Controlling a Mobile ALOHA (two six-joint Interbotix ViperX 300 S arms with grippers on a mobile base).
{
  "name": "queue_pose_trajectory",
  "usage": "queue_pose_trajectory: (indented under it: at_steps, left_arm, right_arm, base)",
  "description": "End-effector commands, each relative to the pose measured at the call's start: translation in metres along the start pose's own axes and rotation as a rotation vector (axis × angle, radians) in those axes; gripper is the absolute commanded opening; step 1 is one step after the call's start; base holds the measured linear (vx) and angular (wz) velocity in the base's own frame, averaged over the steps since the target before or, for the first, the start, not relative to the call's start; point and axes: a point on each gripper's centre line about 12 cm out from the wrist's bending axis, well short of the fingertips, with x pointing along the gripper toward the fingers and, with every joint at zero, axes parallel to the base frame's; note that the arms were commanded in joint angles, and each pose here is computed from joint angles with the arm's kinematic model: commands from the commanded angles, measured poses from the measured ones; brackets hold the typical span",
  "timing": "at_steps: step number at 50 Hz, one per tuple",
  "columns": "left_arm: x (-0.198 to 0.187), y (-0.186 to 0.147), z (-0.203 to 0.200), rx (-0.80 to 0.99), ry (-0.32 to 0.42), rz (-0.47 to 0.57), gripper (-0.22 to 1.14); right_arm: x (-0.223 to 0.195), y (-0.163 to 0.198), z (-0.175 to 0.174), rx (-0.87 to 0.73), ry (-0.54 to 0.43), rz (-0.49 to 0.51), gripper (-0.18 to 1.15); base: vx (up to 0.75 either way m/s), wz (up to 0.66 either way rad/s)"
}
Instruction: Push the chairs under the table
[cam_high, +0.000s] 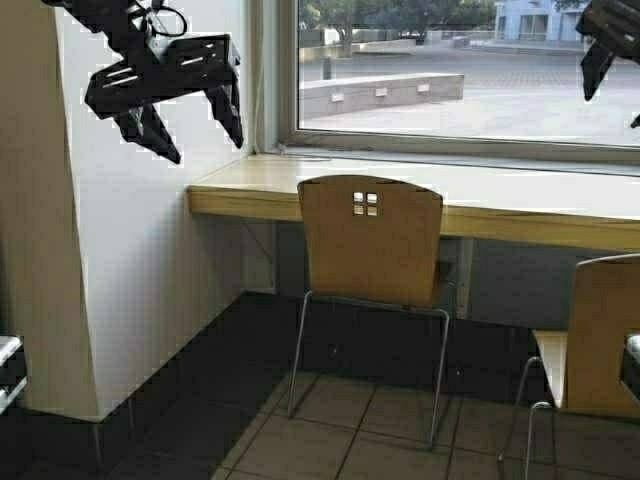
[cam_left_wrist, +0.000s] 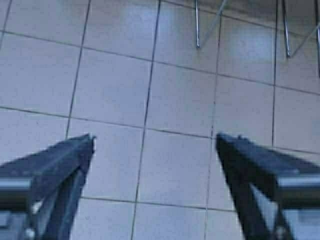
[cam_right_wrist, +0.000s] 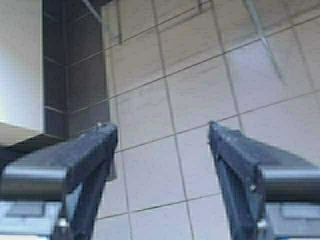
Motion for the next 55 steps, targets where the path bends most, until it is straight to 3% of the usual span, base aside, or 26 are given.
queue_pose_trajectory:
  at_steps: [1, 55]
  left_arm:
    - [-0.001, -0.001, 0.007, -0.008, -0.02, -0.002, 1.02]
    - [0.004, 0.01, 0.008, -0.05, -0.005, 0.019, 1.02]
  right_arm:
    - [-0.005, 0.006, 0.01, 0.002, -0.036, 0.019, 0.91]
    - [0.007, -0.001, -0.001, 0.02, 0.019, -0.01, 0.91]
  base:
    - [-0.26, -0.17]
    - [-0.14, -0.16]
